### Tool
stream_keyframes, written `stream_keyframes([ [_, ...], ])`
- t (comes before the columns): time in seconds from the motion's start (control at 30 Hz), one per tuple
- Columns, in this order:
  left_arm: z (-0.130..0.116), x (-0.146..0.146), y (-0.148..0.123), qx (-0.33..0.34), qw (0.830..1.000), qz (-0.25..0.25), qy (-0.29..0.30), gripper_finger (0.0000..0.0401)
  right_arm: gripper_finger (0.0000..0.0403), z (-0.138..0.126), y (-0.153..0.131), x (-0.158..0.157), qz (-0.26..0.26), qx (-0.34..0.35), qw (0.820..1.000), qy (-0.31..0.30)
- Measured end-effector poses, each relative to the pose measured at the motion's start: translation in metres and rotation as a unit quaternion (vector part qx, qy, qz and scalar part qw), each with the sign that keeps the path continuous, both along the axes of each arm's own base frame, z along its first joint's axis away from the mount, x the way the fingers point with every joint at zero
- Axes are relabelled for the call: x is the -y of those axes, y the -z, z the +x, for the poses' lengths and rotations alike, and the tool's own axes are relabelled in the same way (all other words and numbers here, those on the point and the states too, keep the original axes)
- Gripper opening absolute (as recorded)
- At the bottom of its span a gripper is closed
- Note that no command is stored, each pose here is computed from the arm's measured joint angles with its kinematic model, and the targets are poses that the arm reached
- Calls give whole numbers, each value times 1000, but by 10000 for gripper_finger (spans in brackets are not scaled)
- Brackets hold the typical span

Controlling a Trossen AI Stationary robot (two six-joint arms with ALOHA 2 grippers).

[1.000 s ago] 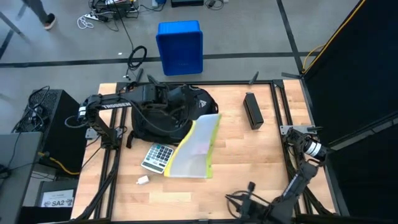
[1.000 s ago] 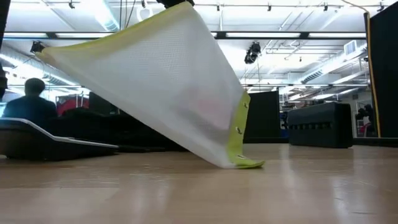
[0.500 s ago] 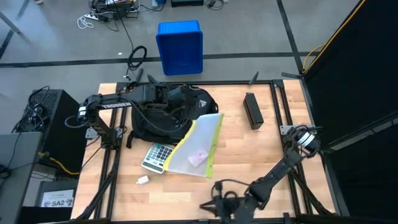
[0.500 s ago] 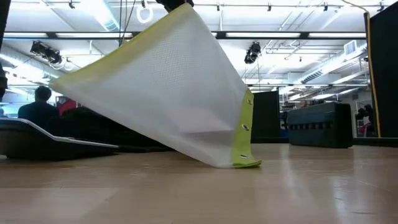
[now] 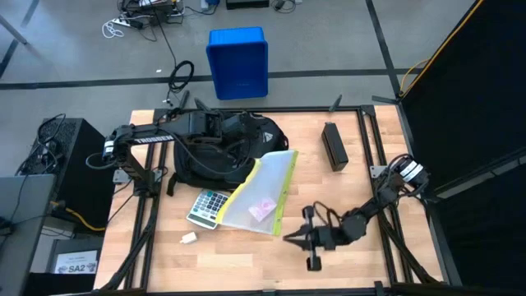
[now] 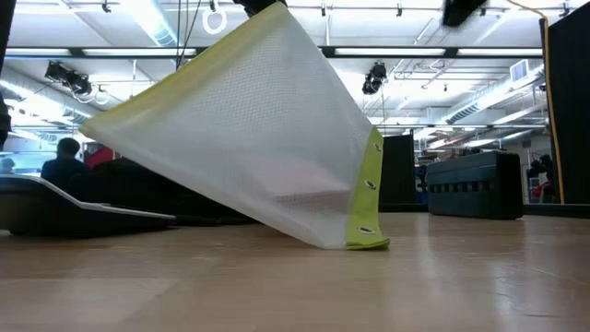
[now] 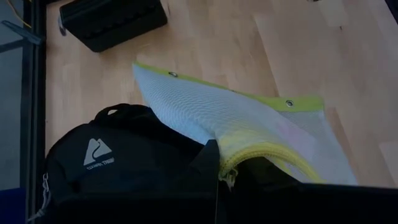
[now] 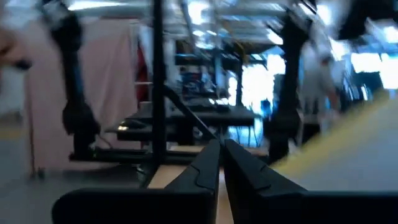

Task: Unpack backpack
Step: Adjust the yellow zip bag

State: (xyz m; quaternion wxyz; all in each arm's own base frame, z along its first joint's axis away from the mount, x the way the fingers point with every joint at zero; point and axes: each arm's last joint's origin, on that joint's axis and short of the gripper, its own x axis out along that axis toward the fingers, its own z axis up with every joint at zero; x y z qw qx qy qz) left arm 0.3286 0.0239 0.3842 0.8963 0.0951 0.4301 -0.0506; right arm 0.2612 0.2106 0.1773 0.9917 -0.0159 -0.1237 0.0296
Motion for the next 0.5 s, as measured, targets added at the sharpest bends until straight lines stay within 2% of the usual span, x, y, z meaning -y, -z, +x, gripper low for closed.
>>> stream_keyframes([
  [0.07,0,0,0,0,1000,0,0,0,0,9,-8,-8,-71,3,997,4],
  [0.13,0,0,0,0,1000,-2,-2,0,0,17,-14,-13,-121,-12,991,52],
  [0.23,0,1,0,2,1000,-13,-3,0,2,27,-25,-15,-159,-44,975,152],
  [0.33,1,8,0,3,999,-21,24,0,18,33,-36,-14,-198,-69,949,234],
  [0.43,1,22,0,5,997,-10,81,0,53,34,-52,-9,-180,-91,931,305],
  [0.5,1,32,0,9,993,1,121,0,80,31,-71,-2,-147,-81,934,316],
])
